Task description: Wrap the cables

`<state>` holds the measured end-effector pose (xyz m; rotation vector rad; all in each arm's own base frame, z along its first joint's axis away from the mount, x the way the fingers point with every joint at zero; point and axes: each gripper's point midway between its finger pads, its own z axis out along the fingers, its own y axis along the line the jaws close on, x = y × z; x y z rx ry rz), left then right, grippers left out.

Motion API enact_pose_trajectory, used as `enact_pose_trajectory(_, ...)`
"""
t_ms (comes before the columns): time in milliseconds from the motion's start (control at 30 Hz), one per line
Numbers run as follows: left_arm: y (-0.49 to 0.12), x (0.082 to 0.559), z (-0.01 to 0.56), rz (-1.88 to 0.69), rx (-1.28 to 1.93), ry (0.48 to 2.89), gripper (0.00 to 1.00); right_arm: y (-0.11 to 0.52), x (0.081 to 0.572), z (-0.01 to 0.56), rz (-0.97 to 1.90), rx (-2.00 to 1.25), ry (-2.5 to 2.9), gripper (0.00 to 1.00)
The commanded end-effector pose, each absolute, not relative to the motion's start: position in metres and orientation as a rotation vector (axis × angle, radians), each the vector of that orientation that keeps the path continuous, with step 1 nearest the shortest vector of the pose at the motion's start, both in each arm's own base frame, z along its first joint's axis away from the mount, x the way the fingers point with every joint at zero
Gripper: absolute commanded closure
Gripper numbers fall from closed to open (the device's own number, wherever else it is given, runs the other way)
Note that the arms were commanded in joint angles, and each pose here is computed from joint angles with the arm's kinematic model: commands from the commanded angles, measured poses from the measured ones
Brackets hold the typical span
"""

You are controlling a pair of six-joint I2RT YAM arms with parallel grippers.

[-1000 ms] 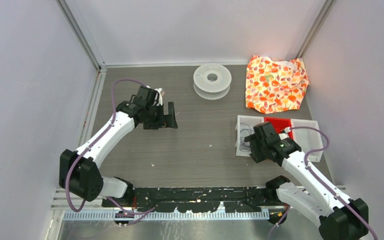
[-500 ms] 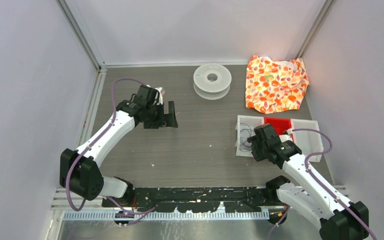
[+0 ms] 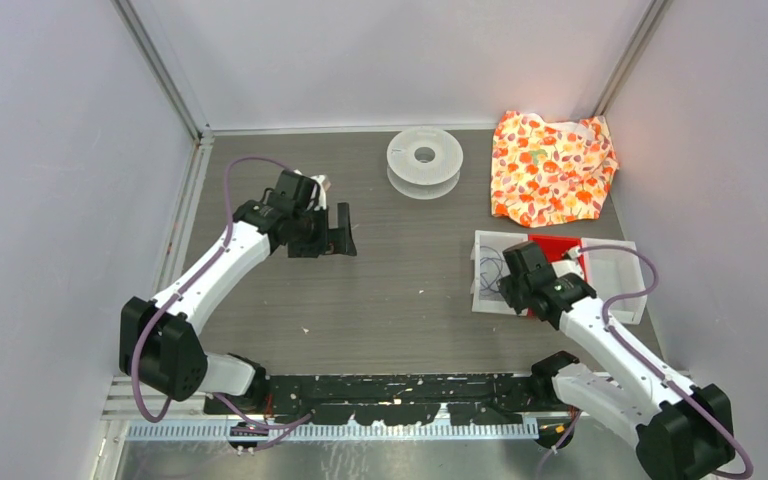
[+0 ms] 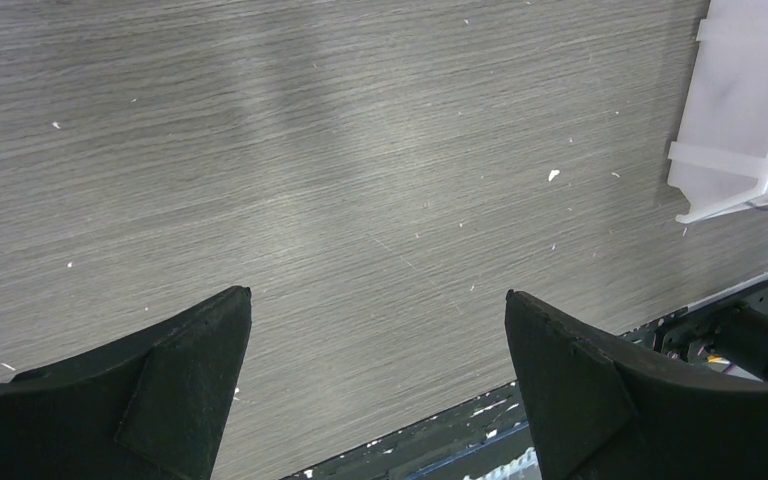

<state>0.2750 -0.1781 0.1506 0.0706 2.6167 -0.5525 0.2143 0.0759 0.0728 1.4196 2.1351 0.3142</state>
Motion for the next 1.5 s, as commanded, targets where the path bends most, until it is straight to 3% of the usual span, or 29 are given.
enact_pose_trajectory(0, -0.184, 0.279, 0.175, -0.587, 0.076, 2.548, 0.00, 0.063, 0.250, 0.146, 0.287, 1.226, 1.995, 0.99)
enact_pose_trajectory(300, -0.203, 0.290, 0.249, -0.742, 0.120, 2.355, 0.00, 0.090, 0.291, 0.360, 0.450, 0.617, 1.853, 0.99)
enact_pose_trajectory(533, -0.213, 0.288, 0.320, -0.832, 0.240, 2.200, 0.00, 0.174, 0.259, 0.477, 0.912, -0.002, 1.686, 0.99)
enact_pose_trajectory(733, -0.225, 0.265, 0.381, -0.957, 0.434, 2.080, 0.02, 0.219, 0.234, 0.481, 1.165, -0.261, 1.701, 0.99)
enact_pose_trajectory(1033, -0.249, 0.210, 0.431, -1.260, 0.709, 1.917, 0.04, 0.240, 0.218, 0.466, 1.353, -0.359, 1.713, 0.99)
enact_pose_trajectory(1233, -0.273, 0.210, 0.430, -1.356, 0.754, 1.819, 0.06, 0.248, 0.211, 0.470, 1.443, -0.404, 1.691, 1.00)
enact_pose_trajectory(1467, -0.284, 0.241, 0.431, -1.320, 0.693, 1.776, 0.16, 0.251, 0.209, 0.470, 1.489, -0.406, 1.694, 0.99)
